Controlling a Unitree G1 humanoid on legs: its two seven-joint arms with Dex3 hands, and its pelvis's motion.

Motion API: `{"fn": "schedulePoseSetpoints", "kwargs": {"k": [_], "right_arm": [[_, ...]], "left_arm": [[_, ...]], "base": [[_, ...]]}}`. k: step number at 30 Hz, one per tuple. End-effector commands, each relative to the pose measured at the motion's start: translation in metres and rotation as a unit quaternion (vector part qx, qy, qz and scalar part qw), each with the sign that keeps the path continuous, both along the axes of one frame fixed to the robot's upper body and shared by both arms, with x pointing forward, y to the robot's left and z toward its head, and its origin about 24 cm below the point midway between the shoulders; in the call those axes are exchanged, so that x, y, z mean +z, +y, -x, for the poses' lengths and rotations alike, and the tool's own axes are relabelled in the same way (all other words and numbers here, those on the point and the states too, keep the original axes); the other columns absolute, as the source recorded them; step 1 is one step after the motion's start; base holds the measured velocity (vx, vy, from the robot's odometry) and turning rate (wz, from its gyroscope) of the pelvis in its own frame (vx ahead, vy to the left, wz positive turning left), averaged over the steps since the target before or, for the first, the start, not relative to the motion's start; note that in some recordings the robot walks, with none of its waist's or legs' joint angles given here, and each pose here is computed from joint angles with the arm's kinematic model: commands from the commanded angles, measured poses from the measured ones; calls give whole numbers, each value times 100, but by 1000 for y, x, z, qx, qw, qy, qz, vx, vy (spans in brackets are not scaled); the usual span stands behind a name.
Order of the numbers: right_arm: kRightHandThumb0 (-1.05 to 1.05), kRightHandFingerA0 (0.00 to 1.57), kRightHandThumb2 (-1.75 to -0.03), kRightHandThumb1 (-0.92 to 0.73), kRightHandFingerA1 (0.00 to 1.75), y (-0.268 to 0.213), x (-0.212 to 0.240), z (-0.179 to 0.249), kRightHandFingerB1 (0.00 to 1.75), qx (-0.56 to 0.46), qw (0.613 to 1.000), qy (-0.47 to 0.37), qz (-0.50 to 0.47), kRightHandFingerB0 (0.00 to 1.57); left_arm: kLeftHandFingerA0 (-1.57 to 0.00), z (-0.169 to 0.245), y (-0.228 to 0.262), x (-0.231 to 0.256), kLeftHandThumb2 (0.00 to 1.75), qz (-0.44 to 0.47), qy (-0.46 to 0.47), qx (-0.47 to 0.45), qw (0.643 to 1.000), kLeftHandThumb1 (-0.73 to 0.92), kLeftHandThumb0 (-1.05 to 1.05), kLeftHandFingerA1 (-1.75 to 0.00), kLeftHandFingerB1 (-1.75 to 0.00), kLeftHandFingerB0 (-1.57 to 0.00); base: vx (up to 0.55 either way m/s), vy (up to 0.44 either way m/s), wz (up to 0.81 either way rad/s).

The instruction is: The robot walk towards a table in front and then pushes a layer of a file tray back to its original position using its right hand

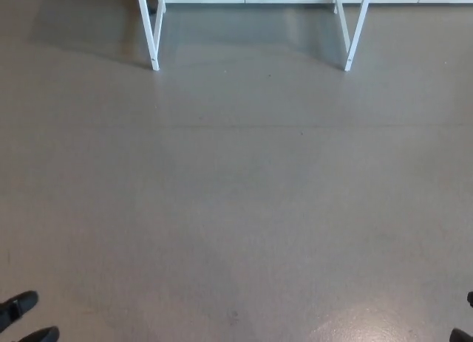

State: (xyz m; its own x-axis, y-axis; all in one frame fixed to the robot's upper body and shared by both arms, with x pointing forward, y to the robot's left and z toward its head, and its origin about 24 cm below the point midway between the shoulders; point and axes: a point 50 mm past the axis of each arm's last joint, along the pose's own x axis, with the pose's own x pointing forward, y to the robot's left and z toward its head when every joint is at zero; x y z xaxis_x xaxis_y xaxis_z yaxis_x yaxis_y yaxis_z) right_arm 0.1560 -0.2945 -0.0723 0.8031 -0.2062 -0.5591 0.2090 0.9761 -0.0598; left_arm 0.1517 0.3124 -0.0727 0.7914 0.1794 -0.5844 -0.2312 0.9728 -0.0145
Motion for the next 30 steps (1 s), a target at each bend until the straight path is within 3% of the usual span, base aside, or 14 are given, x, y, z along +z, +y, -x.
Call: {"fn": "schedulePoseSetpoints", "kwargs": {"k": [1, 8, 9, 19, 20, 21, 22, 24, 25, 28, 29, 30], "right_arm": [[-22, 62, -54, -49, 52, -1, 2, 3, 40, -5, 999, -22, -36, 42], [-30, 59, -65, -42, 58, -1, 0, 7, 48, 0, 999, -18, -35, 40], [-23, 63, -55, -51, 52, -1, 0, 7, 41, -1, 999, -18, -36, 43], [-24, 68, -54, -50, 53, -2, -1, 9, 40, -3, 999, -15, -34, 44], [-31, 64, -66, -41, 60, -1, -1, 9, 48, -4, 999, -15, -35, 40], [-31, 64, -66, -41, 60, -1, -1, 8, 48, -4, 999, -15, -36, 40], [-24, 66, -55, -51, 52, -2, -1, 8, 40, -3, 999, -14, -33, 43], [-31, 61, -65, -43, 58, -2, -2, 9, 47, -4, 999, -14, -32, 40], [-23, 64, -55, -51, 52, -2, -2, 10, 40, -5, 999, -13, -36, 43], [-23, 69, -55, -51, 54, -2, -3, 10, 41, -9, 999, -11, -38, 44], [-32, 62, -66, -41, 59, -2, -3, 11, 48, -6, 999, -12, -36, 41], [-32, 61, -66, -41, 59, -2, -3, 11, 48, -5, 999, -12, -36, 40]], "left_arm": [[-48, 1, 3, 5, 62, 34, -32, -2, 999, 50, -25, -45, -40, -43], [-47, 5, 4, 3, 61, 39, -26, -2, 999, 51, -22, -44, -39, -43], [-47, 5, 5, 3, 61, 38, -25, -2, 999, 51, -22, -43, -39, -44], [-47, 6, 5, 2, 61, 30, -26, -5, 999, 51, -23, -44, -39, -43], [-47, 6, 5, 2, 61, 29, -26, -5, 999, 50, -23, -44, -39, -43], [-47, 6, 5, 2, 61, 30, -26, -4, 999, 50, -23, -44, -39, -43], [-47, 6, 5, 3, 61, 30, -26, -4, 999, 51, -22, -44, -39, -44], [-46, 6, 4, 3, 61, 31, -26, -4, 999, 51, -23, -44, -39, -44], [-46, 6, 5, 2, 61, 31, -25, -5, 999, 50, -23, -44, -39, -43], [-46, 7, 5, 2, 62, 33, -25, -6, 999, 52, -23, -44, -39, -43], [-46, 8, 5, 2, 61, 33, -24, -4, 999, 52, -22, -43, -39, -43], [-45, 8, 5, 2, 61, 32, -24, -4, 999, 53, -21, -43, -38, -42]], "base": [[0, 0, 0], [-26, 5, 16], [-57, 83, -2], [100, 286, -13], [191, 240, 0], [215, 200, 10], [177, 168, 9], [190, 114, 4], [230, 54, 9], [166, -28, 11], [195, -108, 6], [217, -134, 12]]}}
